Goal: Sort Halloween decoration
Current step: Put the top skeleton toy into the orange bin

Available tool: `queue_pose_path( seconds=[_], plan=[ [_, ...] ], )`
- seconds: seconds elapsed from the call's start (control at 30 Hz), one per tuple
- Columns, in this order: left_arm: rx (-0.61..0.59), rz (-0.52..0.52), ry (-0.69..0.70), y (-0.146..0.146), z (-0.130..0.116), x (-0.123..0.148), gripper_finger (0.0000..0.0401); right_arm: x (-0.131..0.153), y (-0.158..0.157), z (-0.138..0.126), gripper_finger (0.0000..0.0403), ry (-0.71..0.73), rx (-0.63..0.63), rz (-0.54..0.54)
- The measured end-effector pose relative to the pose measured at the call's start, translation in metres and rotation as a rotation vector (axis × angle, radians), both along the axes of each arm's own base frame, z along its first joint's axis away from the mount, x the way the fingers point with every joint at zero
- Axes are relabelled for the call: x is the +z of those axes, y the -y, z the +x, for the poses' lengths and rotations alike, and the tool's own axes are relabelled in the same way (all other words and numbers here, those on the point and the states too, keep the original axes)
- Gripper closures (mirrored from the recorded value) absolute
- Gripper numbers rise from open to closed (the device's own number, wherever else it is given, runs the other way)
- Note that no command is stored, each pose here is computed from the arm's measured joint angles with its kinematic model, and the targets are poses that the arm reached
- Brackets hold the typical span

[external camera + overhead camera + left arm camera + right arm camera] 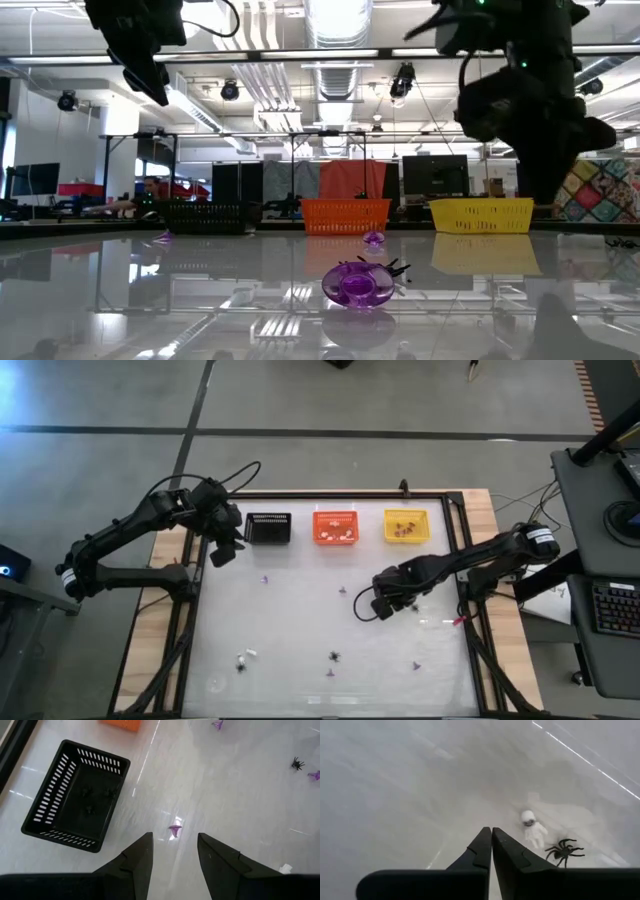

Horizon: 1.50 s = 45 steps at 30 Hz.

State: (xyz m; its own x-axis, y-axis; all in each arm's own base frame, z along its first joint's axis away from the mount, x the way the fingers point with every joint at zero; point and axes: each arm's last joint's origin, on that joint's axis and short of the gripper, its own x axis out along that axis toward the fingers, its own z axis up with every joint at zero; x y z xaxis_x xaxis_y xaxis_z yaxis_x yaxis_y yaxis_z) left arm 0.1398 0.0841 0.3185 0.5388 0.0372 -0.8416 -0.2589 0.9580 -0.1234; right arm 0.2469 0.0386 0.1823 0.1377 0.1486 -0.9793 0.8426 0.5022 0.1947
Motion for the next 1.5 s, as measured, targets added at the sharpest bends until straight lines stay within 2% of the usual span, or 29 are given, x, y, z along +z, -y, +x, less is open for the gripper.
queue_pose_path(
  seconds=[0.13,0.37,0.63,1.13,1.27,1.5],
  plan=[
    [0.000,0.000,0.000,0.000,0.000,0.000,0.0264,0.005,0.001,0.003,0.0395,0.021,0.040,-0.031],
    [0.000,0.000,-0.001,0.000,0.000,0.000,0.0264,0.001,0.005,-0.016,0.0394,-0.192,0.065,-0.082],
    [0.000,0.000,0.000,0.000,0.000,0.000,0.0264,-0.001,0.004,-0.017,0.0394,-0.197,0.141,-0.078],
    [0.019,-0.012,0.001,0.000,0.000,0.000,0.0264,-0.005,0.006,-0.018,0.0389,-0.218,0.118,-0.126],
    [0.019,-0.012,0.001,0.000,0.000,0.000,0.0264,-0.005,0.006,-0.018,0.0371,-0.217,0.109,-0.130],
    [0.019,-0.012,0.001,0.000,0.000,0.000,0.0264,-0.006,0.005,-0.017,0.0297,-0.211,0.148,-0.112]
  ],
)
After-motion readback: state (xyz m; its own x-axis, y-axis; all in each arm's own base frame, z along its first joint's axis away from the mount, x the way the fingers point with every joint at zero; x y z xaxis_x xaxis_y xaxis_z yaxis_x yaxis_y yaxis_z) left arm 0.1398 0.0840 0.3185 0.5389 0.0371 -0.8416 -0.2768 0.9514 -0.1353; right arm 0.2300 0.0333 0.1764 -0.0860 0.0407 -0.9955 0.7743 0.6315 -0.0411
